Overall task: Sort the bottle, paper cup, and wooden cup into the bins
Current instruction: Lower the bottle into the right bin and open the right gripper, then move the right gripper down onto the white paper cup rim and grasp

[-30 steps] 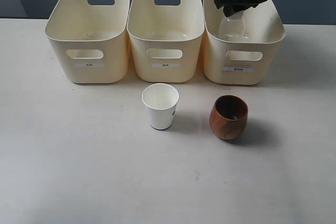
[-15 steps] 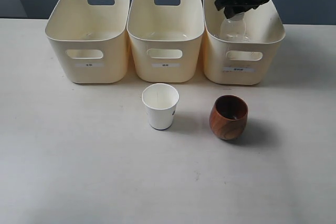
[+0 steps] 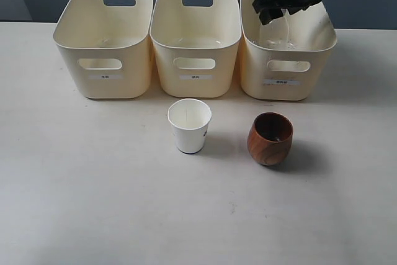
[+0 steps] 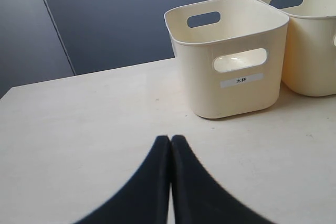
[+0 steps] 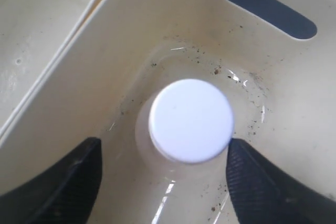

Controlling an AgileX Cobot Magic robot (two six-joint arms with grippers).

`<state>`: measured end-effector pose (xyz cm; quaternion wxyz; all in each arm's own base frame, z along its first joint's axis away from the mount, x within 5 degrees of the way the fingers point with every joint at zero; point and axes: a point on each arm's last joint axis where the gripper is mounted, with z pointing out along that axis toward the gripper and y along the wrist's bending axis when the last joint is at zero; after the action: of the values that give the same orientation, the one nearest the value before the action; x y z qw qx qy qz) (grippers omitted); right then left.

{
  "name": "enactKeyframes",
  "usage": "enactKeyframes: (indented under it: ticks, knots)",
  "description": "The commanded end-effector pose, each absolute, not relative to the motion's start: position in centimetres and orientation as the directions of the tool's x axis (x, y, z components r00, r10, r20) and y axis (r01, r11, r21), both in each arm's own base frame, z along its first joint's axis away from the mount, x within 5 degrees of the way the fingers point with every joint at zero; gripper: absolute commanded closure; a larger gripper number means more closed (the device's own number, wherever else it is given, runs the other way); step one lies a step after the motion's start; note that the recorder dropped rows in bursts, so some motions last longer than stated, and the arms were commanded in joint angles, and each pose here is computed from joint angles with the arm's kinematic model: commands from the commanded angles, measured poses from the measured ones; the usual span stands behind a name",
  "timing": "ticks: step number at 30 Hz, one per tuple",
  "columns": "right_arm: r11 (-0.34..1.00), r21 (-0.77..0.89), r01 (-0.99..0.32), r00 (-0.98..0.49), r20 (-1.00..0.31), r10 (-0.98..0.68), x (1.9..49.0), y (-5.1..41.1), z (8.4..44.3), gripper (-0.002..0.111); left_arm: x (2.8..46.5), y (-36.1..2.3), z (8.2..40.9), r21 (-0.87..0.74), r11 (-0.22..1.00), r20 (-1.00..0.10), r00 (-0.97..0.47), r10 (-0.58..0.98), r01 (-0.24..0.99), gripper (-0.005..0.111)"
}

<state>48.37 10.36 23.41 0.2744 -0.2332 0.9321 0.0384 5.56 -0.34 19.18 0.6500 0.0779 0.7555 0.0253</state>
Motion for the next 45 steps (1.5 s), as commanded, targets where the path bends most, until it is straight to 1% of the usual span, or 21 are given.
enactKeyframes:
  ticks: [1, 7, 12, 15, 24, 27, 32, 35, 37, 39, 41, 43, 45]
  knots:
    - [0.892, -0.057, -0.448, -0.738, -0.539, -0.405, 48.5, 10.1, 23.7, 0.043, 5.5, -0.4, 19.1, 0.135, 0.987, -0.979, -0.141, 0.147, 0.088, 0.107]
    - [0.893, -0.055, -0.447, -0.738, -0.541, -0.403, 48.5, 10.1, 23.8, 0.043, 5.5, -0.4, 19.1, 0.135, 0.987, -0.979, -0.141, 0.147, 0.088, 0.107]
    - [0.901, -0.062, -0.430, -0.730, -0.564, -0.387, 48.2, 10.0, 25.1, 0.043, 5.5, -0.4, 19.1, 0.135, 0.987, -0.979, -0.141, 0.147, 0.088, 0.107]
    - [0.921, -0.093, -0.378, -0.746, -0.558, -0.363, 48.0, 9.4, 25.8, 0.043, 5.5, -0.4, 19.1, 0.135, 0.987, -0.979, -0.141, 0.147, 0.088, 0.107]
    - [0.918, -0.111, -0.381, -0.750, -0.544, -0.376, 47.3, 9.1, 27.2, 0.043, 5.5, -0.4, 19.1, 0.135, 0.987, -0.979, -0.141, 0.147, 0.088, 0.107]
    - [0.916, -0.113, -0.385, -0.747, -0.544, -0.381, 45.9, 8.9, 29.7, 0.043, 5.5, -0.4, 19.1, 0.135, 0.987, -0.979, -0.141, 0.147, 0.088, 0.107]
    - [0.913, -0.123, -0.390, -0.718, -0.580, -0.384, 41.5, 8.4, 36.5, 0.044, 5.5, -0.4, 19.1, 0.135, 0.987, -0.979, -0.141, 0.147, 0.088, 0.107]
    - [0.902, -0.116, -0.416, -0.718, -0.567, -0.404, 38.0, 8.4, 39.9, 0.049, 5.5, -0.4, 19.1, 0.135, 0.987, -0.979, -0.141, 0.147, 0.088, 0.107]
    - [0.893, -0.106, -0.437, -0.688, -0.601, -0.407, 36.3, 8.4, 41.9, 0.054, 5.5, -0.4, 19.1, 0.135, 0.987, -0.979, -0.141, 0.147, 0.088, 0.107]
    - [0.888, -0.064, -0.455, -0.674, -0.627, -0.390, 34.4, 8.8, 43.0, 0.055, 5.5, -0.4, 19.1, 0.135, 0.987, -0.979, -0.141, 0.147, 0.088, 0.107]
    - [0.853, -0.013, -0.521, -0.646, -0.648, -0.404, 32.2, 9.9, 43.6, 0.055, 5.5, -0.4, 19.1, 0.135, 0.987, -0.979, -0.141, 0.147, 0.088, 0.107]
    - [0.813, 0.008, -0.583, -0.617, -0.655, -0.437, 30.4, 10.9, 43.7, 0.055, 5.5, -0.4, 19.1, 0.135, 0.987, -0.979, -0.141, 0.147, 0.088, 0.107]
    - [0.793, 0.007, -0.609, -0.607, -0.647, -0.461, 29.2, 11.6, 43.6, 0.055, 5.5, -0.4, 19.1, 0.135, 0.987, -0.979, -0.141, 0.147, 0.088, 0.107]
